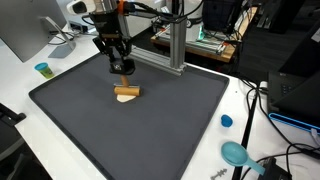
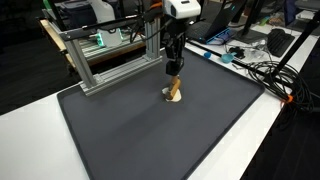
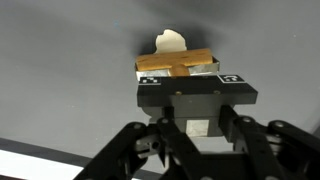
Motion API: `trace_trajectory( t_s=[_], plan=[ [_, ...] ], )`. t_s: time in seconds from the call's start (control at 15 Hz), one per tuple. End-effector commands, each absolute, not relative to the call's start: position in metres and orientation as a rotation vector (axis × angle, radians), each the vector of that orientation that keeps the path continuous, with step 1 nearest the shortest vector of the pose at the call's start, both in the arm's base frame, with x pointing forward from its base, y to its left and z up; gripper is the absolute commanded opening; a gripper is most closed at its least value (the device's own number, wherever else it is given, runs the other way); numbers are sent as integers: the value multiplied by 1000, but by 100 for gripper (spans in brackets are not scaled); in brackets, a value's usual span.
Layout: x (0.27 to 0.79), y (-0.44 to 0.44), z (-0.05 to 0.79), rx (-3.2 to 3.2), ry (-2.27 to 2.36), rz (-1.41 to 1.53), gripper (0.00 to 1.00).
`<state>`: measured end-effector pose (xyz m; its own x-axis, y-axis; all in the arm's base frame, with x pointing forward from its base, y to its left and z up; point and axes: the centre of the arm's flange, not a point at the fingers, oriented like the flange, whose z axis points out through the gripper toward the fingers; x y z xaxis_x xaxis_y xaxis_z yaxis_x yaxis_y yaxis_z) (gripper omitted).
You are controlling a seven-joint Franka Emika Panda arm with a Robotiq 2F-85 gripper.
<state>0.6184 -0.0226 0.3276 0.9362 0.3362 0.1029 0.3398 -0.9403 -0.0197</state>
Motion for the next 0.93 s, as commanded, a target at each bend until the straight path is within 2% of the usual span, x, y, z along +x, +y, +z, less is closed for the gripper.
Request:
trace_trajectory(
  t_s=[0.0, 0.47, 0.87],
  plan=[
    [625, -12, 314, -3020, -518, -196, 21],
    [628, 2, 328, -3025, -501, -264, 21],
    [563, 4, 421, -2997, -360, -406, 21]
  ],
)
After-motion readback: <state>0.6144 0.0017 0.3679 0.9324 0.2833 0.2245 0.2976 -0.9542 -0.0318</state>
